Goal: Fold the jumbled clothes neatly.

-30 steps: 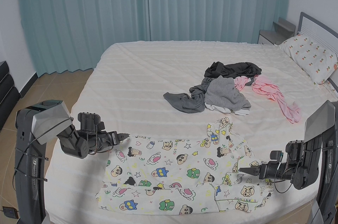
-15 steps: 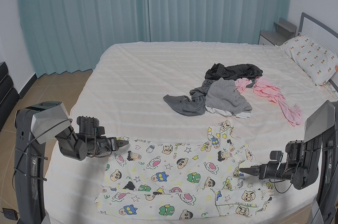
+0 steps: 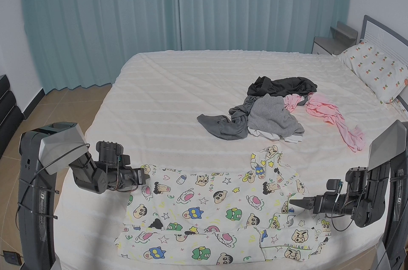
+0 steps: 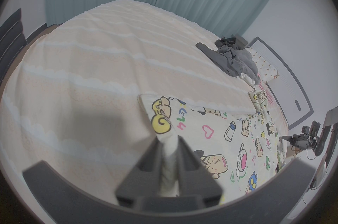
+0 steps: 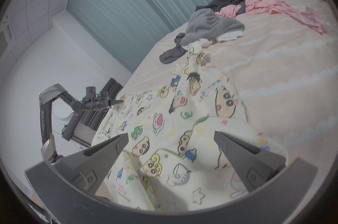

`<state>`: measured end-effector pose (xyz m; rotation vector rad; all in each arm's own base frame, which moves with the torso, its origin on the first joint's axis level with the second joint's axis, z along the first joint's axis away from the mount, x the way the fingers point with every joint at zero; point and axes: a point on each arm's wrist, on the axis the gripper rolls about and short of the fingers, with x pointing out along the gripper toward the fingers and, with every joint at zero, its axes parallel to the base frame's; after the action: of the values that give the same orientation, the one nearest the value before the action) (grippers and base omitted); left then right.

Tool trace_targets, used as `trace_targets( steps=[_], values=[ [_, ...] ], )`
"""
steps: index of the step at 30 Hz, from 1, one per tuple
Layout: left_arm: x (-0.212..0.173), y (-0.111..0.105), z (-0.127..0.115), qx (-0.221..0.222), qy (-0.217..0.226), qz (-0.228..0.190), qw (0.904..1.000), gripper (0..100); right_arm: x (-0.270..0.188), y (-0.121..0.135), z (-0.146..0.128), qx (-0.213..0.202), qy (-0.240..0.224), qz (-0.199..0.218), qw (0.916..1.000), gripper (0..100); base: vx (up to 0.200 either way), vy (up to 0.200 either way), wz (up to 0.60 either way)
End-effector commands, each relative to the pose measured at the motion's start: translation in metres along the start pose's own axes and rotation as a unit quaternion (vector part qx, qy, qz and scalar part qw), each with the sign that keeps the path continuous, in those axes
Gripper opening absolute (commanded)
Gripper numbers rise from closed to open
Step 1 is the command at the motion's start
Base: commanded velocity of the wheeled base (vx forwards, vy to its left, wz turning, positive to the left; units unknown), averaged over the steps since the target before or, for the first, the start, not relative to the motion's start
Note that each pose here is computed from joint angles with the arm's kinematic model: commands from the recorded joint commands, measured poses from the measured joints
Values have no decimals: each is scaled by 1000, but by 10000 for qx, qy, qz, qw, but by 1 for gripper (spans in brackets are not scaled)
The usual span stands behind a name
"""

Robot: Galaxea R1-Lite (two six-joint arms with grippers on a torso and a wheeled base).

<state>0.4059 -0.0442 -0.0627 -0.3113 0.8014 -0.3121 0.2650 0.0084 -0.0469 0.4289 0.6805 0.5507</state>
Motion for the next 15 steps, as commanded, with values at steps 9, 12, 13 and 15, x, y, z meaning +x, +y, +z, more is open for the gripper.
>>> trace_targets(
  steps=[9,12,13,15],
  values=[
    [-4,1,5,-100,-461,122,9988,0,43,-19,58,159,-749,-806,9938,100,0,0,0],
    [-5,3,4,-103,-658,326,9972,0,65,-37,62,200,-751,-1029,9917,100,0,0,0],
    [-5,3,4,-103,-658,326,9972,0,65,-37,62,200,-751,-1029,9917,100,0,0,0],
    [-8,4,3,-129,-718,359,9967,0,82,-48,66,215,-763,-1196,9897,100,0,0,0]
  ],
)
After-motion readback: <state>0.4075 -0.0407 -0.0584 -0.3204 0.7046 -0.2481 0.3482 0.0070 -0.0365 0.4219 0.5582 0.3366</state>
